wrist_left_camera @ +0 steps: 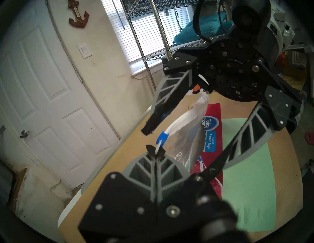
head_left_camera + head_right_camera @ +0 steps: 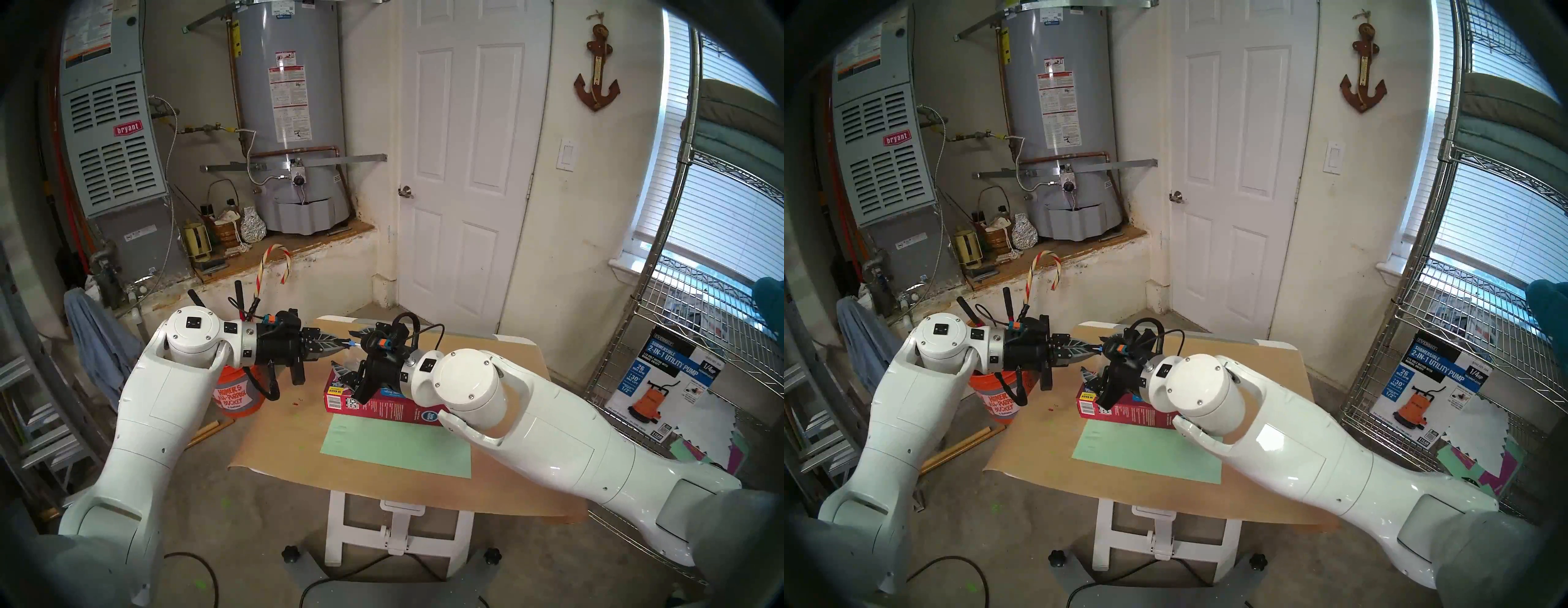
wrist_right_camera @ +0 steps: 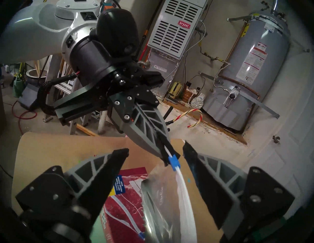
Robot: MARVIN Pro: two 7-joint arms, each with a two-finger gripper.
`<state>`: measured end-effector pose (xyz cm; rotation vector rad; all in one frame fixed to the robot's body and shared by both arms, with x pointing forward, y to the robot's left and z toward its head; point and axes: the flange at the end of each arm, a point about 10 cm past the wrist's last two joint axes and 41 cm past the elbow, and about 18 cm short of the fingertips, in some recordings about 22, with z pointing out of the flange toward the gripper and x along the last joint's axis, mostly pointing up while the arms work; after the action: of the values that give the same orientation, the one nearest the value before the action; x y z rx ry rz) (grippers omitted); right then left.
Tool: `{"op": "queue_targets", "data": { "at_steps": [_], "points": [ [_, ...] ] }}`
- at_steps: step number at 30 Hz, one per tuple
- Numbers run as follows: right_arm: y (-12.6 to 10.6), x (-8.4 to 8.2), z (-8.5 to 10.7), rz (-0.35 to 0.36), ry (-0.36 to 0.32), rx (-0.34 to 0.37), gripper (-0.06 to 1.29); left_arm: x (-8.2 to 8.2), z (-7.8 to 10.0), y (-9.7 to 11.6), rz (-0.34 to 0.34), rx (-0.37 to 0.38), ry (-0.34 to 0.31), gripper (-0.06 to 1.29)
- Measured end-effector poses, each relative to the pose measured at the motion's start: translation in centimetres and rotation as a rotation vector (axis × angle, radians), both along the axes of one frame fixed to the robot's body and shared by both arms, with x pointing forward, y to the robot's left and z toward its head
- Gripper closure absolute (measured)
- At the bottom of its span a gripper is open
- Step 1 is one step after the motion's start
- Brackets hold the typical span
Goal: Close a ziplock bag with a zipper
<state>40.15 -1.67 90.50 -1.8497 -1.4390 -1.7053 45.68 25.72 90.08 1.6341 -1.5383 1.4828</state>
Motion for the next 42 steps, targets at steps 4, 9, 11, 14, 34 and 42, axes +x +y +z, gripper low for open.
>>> {"op": "queue_targets", "data": {
  "at_steps": [4, 9, 11, 14, 34, 42],
  "points": [
    [0.13, 0.26, -0.04, 0.002, -0.004, -0.002, 0.30, -0.08, 0.22, -0.09, 0.000, 0.000, -0.003, 1.26],
    [0.26, 0.44, 0.01, 0.003, -0.012, -0.002, 0.50, -0.23, 0.32, -0.12, 0.001, 0.001, -0.003, 1.26],
    [0.29, 0.49, 0.02, 0.002, -0.016, -0.002, 0.54, -0.29, 0.37, -0.13, 0.001, 0.001, -0.004, 1.26],
    [0.27, 0.57, 0.04, 0.001, -0.020, -0.002, 0.57, -0.37, 0.44, -0.11, 0.003, 0.001, -0.005, 1.26],
    [-0.19, 0.70, -0.08, -0.010, -0.030, 0.005, 0.78, -0.60, 0.56, -0.03, 0.013, 0.002, -0.016, 1.26],
    [-0.39, 0.76, -0.49, -0.014, -0.067, 0.010, 0.85, -0.61, 0.63, 0.04, 0.013, 0.002, -0.021, 1.26]
  ]
}}
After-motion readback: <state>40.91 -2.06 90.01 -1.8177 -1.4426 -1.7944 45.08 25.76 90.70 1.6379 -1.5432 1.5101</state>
